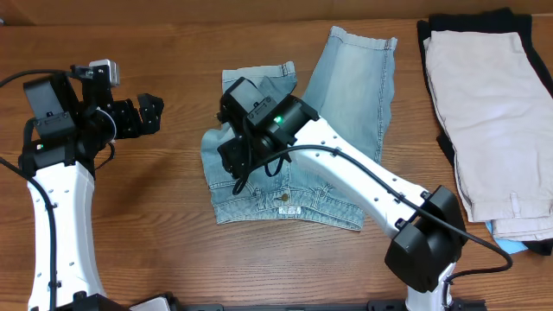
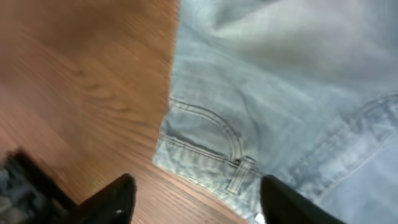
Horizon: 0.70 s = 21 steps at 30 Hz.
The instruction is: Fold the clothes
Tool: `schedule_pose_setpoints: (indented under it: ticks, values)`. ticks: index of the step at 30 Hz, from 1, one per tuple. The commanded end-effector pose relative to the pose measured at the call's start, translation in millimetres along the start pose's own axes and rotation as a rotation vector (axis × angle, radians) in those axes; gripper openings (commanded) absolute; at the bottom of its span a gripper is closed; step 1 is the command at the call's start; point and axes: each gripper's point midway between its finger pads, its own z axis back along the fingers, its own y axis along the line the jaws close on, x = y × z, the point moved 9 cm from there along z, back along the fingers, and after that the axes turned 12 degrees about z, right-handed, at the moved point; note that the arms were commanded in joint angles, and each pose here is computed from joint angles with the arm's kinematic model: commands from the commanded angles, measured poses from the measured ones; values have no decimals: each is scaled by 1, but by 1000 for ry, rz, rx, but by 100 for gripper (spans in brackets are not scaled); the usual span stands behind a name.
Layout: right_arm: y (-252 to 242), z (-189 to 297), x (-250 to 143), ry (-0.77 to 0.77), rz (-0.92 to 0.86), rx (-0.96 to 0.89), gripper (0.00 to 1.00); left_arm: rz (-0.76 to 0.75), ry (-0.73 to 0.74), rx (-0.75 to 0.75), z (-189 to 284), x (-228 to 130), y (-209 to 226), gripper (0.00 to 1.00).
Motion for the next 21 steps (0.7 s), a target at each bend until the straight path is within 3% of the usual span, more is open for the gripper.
schedule_pose_setpoints:
  ticks: [1, 4, 10, 15, 21]
  values:
    - [-38, 41, 8, -113, -179, -128, 81, -32, -43, -8, 8, 9, -9, 100]
    - [-71, 63, 6, -152, -256, -158, 88, -72, -57, -15, 1, 11, -20, 100]
    - [-141, 89, -17, -125, -431, -218, 91, -203, -91, 11, -44, 15, -60, 100]
    - [-189, 106, -40, -99, -522, -271, 91, -266, -16, -5, -98, 24, -91, 100]
    - [-230, 123, -61, -110, -626, -311, 92, -255, 105, -7, -177, 32, -94, 100]
